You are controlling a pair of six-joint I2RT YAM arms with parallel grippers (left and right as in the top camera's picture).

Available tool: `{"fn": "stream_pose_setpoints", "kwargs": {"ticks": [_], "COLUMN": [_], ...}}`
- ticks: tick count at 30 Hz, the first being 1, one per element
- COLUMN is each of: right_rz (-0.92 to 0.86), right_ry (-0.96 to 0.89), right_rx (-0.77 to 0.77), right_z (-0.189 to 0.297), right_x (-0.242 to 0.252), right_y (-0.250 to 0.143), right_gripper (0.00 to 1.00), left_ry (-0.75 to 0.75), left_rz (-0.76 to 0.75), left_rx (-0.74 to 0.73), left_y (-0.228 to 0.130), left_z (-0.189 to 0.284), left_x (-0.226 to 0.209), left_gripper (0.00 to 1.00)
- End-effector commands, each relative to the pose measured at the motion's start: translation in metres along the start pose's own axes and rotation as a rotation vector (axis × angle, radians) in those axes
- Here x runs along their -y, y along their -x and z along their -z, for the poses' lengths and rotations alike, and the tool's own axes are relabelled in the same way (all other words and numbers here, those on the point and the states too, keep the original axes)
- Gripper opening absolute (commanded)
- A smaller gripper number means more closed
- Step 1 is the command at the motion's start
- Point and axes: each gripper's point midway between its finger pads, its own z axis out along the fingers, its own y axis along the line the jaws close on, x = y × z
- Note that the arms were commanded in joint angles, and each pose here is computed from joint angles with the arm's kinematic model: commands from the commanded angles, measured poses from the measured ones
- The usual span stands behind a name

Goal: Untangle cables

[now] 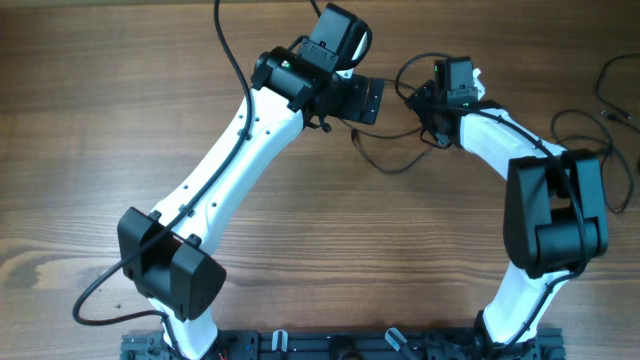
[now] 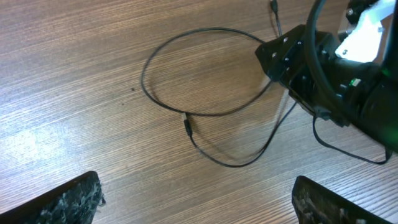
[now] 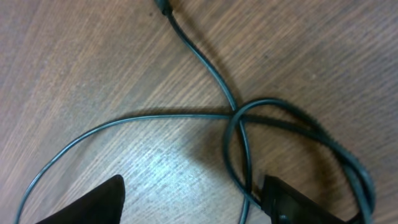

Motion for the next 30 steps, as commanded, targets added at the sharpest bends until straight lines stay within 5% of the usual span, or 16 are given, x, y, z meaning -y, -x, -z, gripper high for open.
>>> {"fn": "stream_pose_setpoints", "kwargs": {"ticks": [1, 2, 12, 14, 16, 30], "right_rz": [0.013, 0.019, 0.067, 0.080, 0.056, 0.124], "right_ry": [-0.027, 0.009, 0.495, 0.453, 0.297, 0.020], "right_rx": [0.002, -0.007, -0.042, -0.005, 0.028, 0.003], "right_z": [-0.015, -0.015, 0.066, 0.078, 0.068, -0.013], "right_x": [0.010, 0.002, -0.121, -0.115, -0.084, -0.012], "right_y": [-0.005, -0.006, 0.018, 0.025, 0.028, 0.005], "right_gripper": [0.15, 0.04, 0.04, 0.10, 0.47, 0.39], "left_ry": [0.050, 0.076, 0.233, 0.227, 0.198, 0.193], "left_rz": [-0.004, -0.001, 0.217, 0.255, 0.285, 0.290], "left_rx": [-0.010, -0.012, 0.153, 0.154, 0.133, 0.110], "left_y": [-0.003, -0.004, 0.003, 0.001, -0.004, -0.009], "left_z": [0.005, 0.010, 0.120, 0.127, 0.128, 0.127], "left_x": [-0.015, -0.021, -0.110, -0.124, -0.130, -0.132], "left_gripper": [1.00, 1.00, 1.00, 1.00, 1.00, 1.00]}}
